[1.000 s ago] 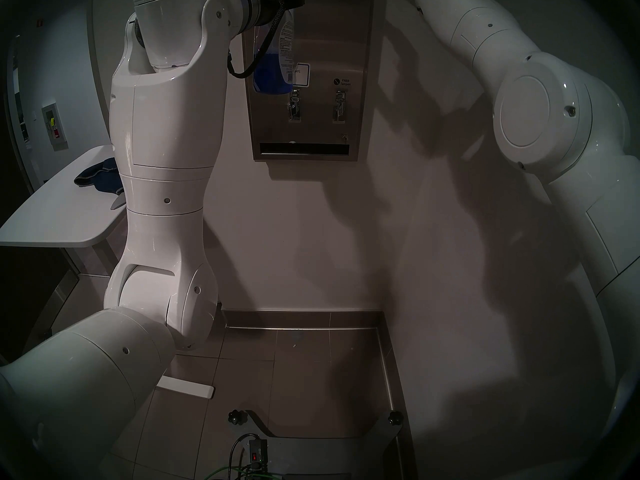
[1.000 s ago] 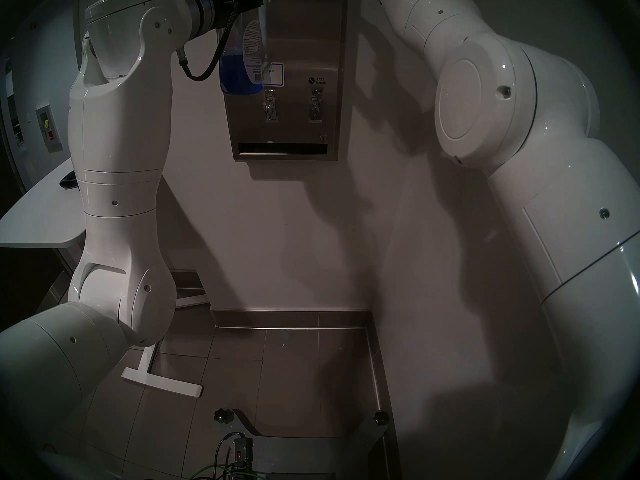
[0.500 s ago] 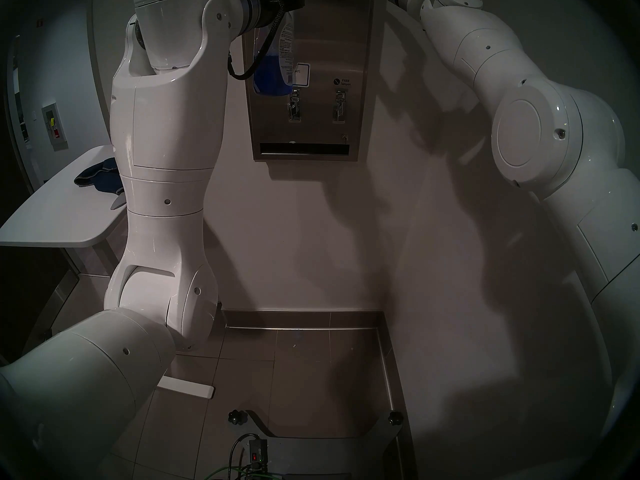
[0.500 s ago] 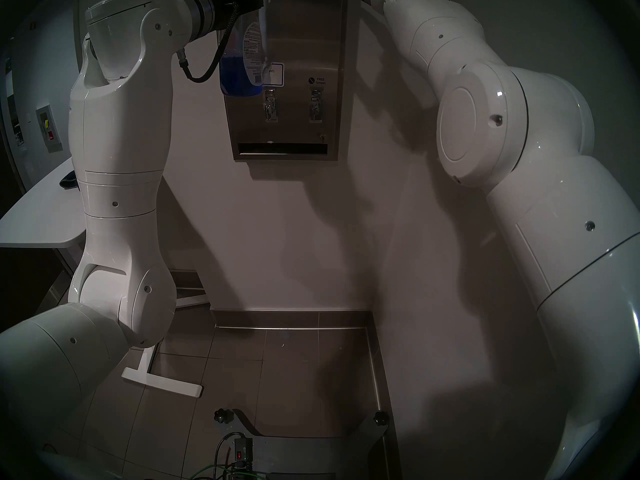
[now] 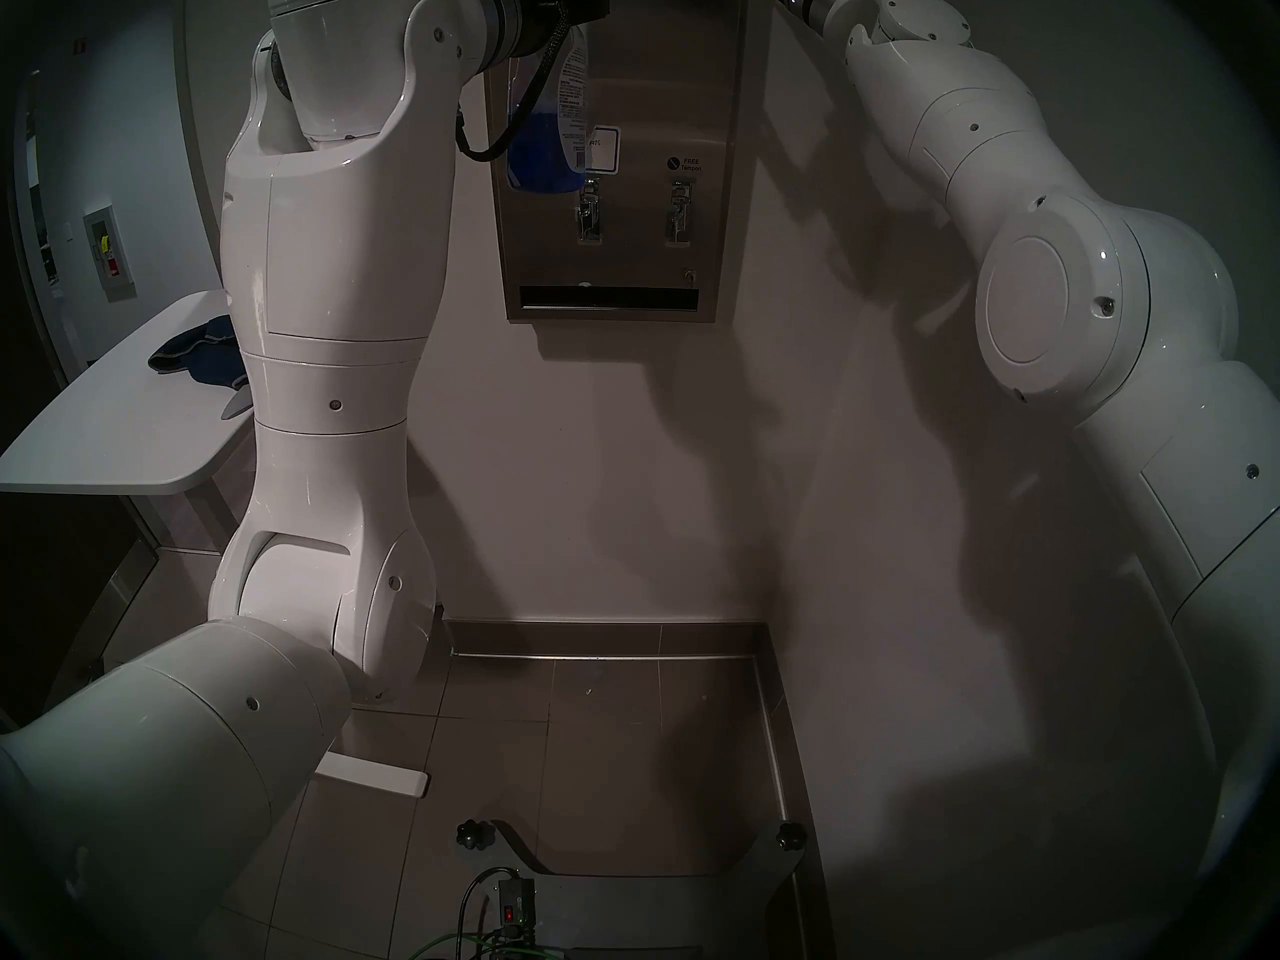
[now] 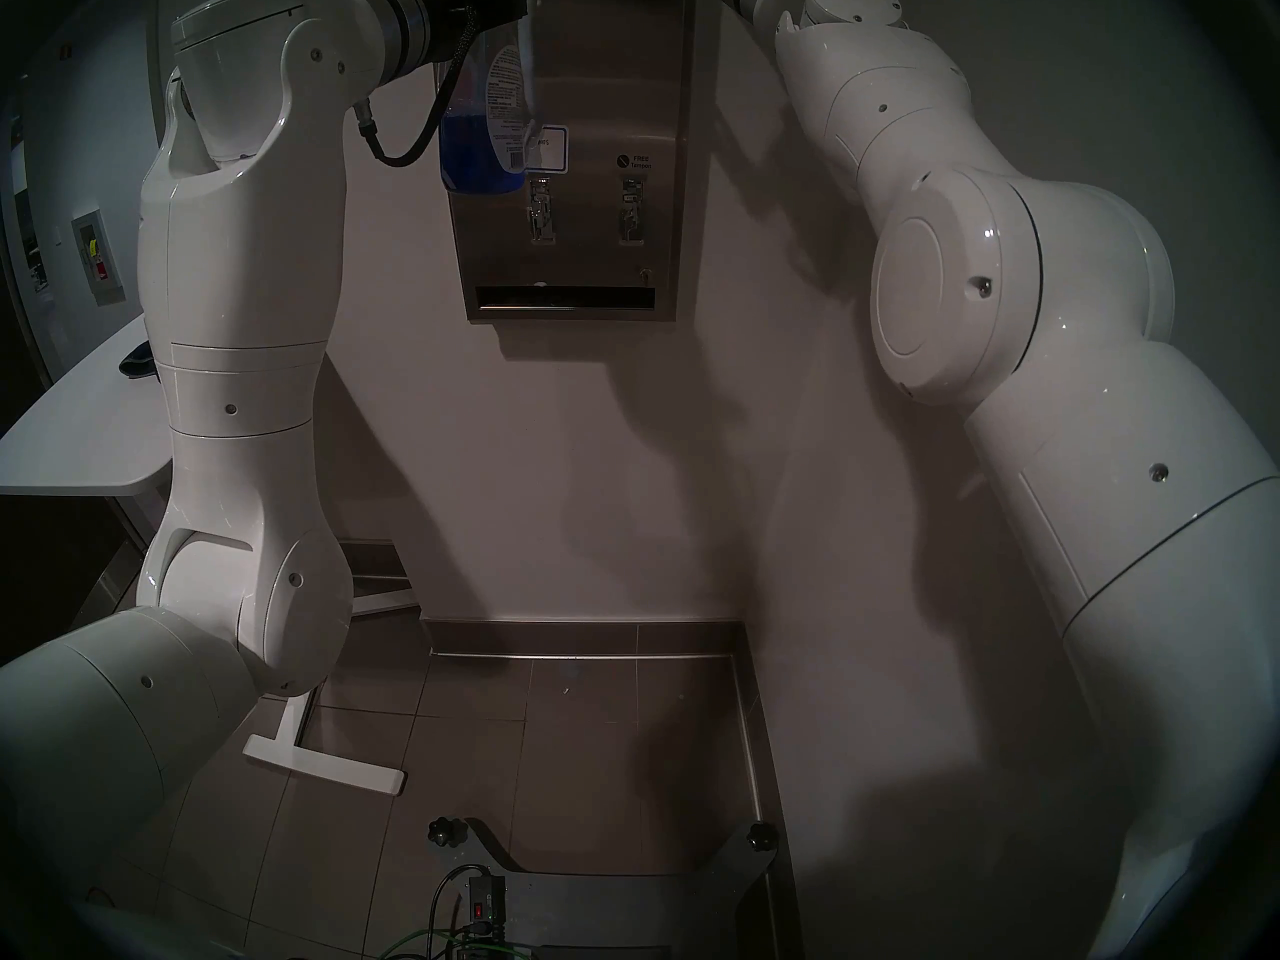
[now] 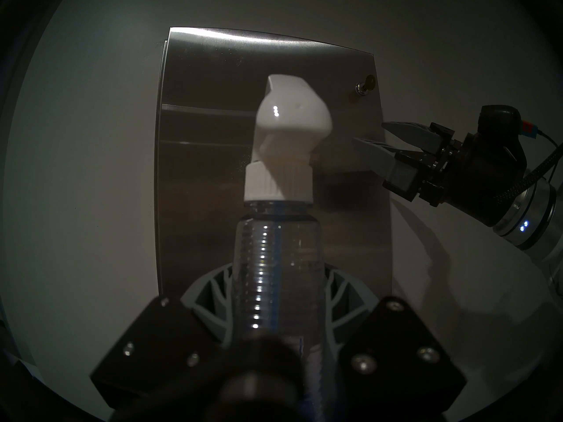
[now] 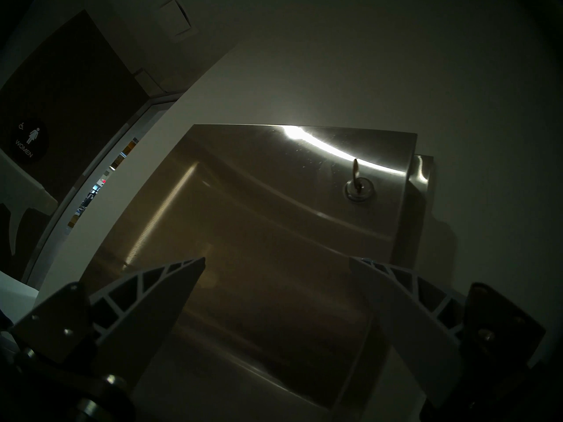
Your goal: Pick up the cleaner bottle and spray the cleaner onto the surface
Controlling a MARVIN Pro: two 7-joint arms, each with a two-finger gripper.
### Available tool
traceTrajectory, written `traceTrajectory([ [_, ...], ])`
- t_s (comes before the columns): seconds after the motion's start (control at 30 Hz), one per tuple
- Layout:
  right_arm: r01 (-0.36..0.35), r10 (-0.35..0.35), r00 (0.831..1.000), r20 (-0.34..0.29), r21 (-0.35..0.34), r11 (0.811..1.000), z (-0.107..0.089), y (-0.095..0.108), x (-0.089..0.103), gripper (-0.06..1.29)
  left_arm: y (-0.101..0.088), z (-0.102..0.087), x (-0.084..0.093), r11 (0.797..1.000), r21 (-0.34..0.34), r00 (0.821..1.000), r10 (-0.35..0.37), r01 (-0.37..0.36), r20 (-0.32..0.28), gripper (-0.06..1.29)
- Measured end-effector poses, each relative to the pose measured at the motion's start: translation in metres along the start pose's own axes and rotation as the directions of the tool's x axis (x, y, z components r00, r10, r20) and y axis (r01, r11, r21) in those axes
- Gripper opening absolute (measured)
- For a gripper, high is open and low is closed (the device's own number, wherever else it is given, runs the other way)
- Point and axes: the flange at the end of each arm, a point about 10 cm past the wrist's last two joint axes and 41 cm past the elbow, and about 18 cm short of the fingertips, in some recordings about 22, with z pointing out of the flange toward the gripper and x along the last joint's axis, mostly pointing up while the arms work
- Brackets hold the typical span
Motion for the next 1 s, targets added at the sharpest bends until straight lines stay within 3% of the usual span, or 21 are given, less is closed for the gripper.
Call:
traceTrajectory([
  [0.63,0.072,-0.077,0.997,-0.03,-0.143,0.987,-0.022,0.019,-0.013,1.23,0.0,0.0,-0.001,1.0,0.0,1.0,-0.001,0.001,0.002,0.37],
  [1.0,0.093,-0.096,0.995,-0.015,-0.164,0.982,-0.037,0.011,-0.036,1.24,0.0,0.0,-0.003,1.0,0.0,1.0,-0.002,0.002,0.005,0.37],
])
